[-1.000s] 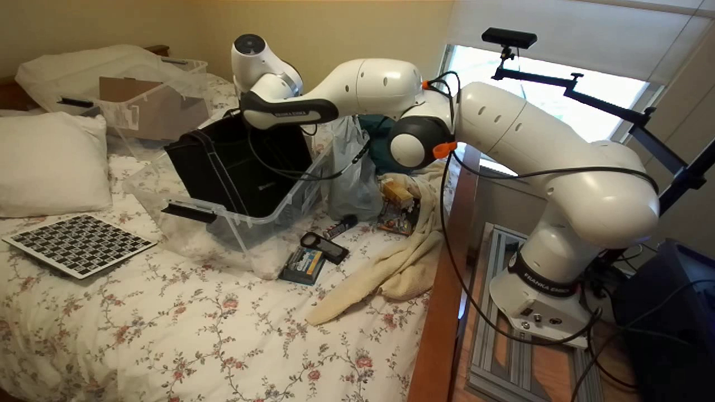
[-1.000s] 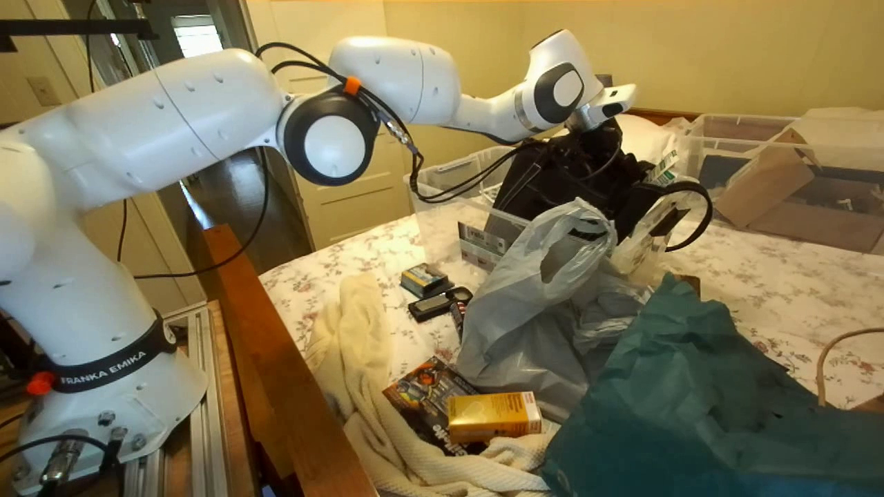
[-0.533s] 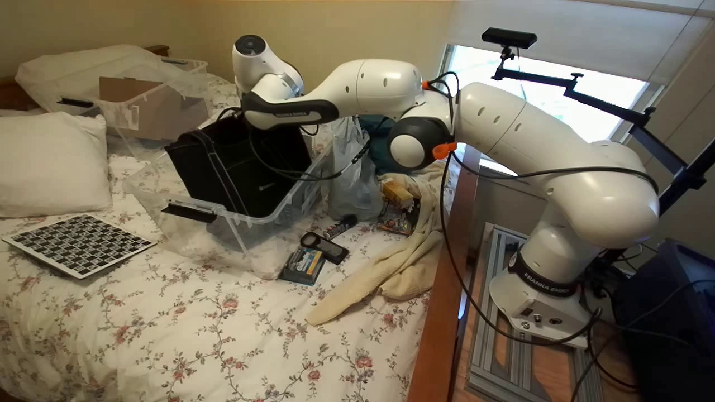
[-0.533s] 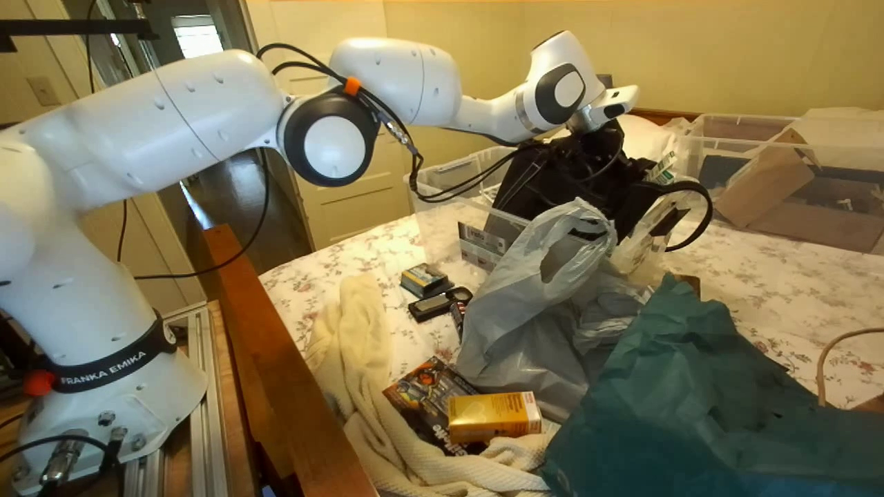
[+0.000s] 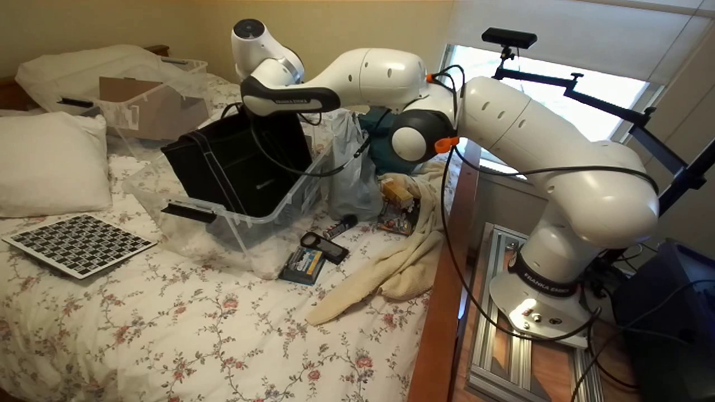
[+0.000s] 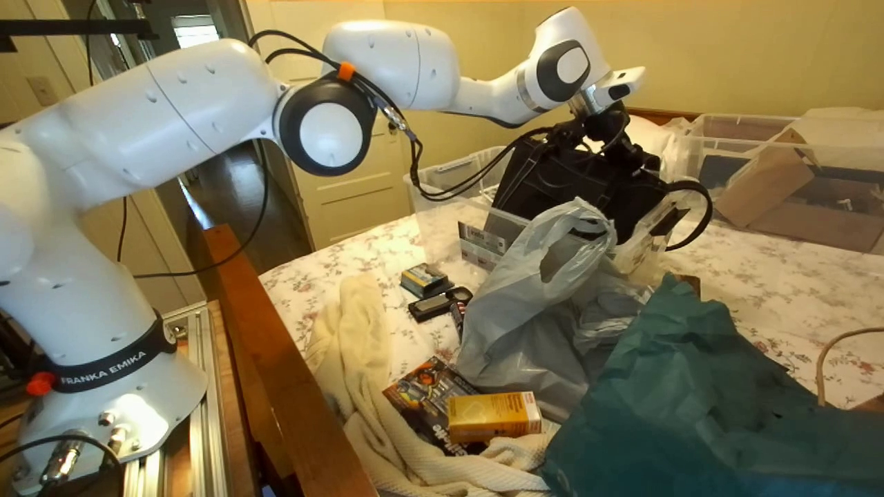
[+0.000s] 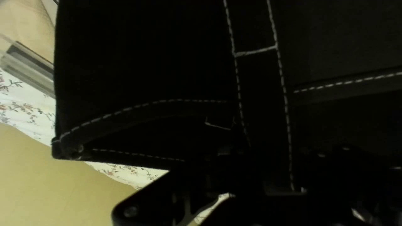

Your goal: Remove the white box from the front small pocket of the black bag and put it in the big pocket

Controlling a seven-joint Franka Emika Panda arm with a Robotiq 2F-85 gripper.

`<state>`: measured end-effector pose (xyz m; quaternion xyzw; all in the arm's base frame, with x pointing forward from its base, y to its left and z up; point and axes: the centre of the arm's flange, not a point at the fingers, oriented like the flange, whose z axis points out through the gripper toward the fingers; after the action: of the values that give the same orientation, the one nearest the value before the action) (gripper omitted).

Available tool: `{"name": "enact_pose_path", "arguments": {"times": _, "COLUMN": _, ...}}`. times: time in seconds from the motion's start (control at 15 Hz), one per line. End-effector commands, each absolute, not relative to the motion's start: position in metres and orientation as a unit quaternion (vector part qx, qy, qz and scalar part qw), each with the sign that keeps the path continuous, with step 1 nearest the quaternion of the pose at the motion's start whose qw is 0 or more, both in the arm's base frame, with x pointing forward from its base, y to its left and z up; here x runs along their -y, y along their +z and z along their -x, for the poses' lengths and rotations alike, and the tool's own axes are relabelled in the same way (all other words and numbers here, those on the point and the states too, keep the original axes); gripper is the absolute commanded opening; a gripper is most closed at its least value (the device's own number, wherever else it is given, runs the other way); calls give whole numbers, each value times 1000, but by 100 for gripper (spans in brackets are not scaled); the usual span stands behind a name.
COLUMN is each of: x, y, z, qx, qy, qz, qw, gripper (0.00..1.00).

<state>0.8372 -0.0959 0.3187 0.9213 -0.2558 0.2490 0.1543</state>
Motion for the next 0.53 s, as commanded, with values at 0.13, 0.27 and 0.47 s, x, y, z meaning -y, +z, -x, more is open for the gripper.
{"name": "enact_pose_path", "arguments": {"times": 0.13, "x": 88, "y": 355, "z": -816, "qx": 286, "qy": 232, "qz": -916, "qw": 159, "gripper": 1}}
{"name": "enact_pose_path", "arguments": {"times": 0.27, "x": 86, "y": 358, "z": -818, "qx": 288, "qy": 227, "qz": -917, "qw": 160, "gripper": 1}}
{"name": "enact_pose_path", "arguments": {"times": 0.47, "x": 83, "y": 359, "z": -822, "qx": 288, "qy": 232, "qz": -914, "qw": 167, "gripper": 28}}
